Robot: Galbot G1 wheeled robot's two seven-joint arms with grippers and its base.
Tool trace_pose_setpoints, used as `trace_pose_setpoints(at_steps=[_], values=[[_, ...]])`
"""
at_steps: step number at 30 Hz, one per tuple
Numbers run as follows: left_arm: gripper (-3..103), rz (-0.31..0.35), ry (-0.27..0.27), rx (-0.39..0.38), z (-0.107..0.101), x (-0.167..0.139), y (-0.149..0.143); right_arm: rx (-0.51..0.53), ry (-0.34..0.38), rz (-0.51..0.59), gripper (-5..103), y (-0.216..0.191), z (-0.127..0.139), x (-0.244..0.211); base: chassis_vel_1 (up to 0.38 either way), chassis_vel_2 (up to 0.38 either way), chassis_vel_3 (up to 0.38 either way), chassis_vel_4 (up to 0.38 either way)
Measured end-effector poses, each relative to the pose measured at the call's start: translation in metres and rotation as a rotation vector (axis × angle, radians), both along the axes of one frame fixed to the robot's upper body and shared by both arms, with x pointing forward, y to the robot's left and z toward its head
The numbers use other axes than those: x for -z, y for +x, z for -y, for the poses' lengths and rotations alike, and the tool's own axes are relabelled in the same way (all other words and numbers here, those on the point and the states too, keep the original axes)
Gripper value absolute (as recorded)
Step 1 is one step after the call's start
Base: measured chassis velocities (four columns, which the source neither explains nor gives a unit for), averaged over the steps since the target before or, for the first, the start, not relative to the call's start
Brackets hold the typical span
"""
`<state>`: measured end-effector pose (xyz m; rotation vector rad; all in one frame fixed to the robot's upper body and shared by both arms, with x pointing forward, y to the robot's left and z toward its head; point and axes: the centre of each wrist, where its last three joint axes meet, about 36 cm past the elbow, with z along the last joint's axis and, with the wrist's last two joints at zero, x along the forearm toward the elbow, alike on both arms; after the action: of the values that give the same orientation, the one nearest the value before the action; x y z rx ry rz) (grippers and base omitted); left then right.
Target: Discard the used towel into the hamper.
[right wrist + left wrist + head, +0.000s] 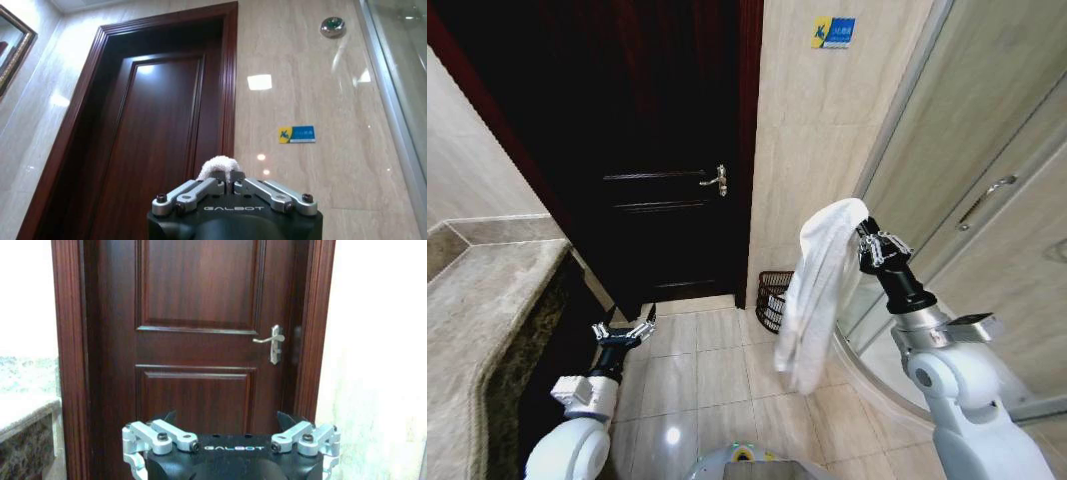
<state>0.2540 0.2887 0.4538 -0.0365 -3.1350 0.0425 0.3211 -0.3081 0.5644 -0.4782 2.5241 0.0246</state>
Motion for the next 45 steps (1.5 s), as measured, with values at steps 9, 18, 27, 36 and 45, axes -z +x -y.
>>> trace_pose_setpoints(at_steps=[9,18,27,36,45], values=[[98,0.0,0.0,0.0,0.0,0.0,0.0,0.024,0.007,0.005,3,0.004,0.009,-0.001,0.0,0.0,0.0,0.0],[98,0.0,0.0,0.0,0.0,0.0,0.0,0.027,0.01,0.008,3,0.004,0.011,0.0,0.0,0.0,0.0,0.0],[98,0.0,0.0,0.0,0.0,0.0,0.0,0.026,0.003,0.01,3,0.003,0.011,-0.001,0.0,0.0,0.0,0.0],[98,0.0,0.0,0.0,0.0,0.0,0.0,0.024,-0.004,0.016,3,0.001,0.01,-0.005,0.0,0.0,0.0,0.0],[98,0.0,0.0,0.0,0.0,0.0,0.0,0.053,-0.011,-0.015,3,0.003,0.018,-0.006,0.0,0.0,0.0,0.0]])
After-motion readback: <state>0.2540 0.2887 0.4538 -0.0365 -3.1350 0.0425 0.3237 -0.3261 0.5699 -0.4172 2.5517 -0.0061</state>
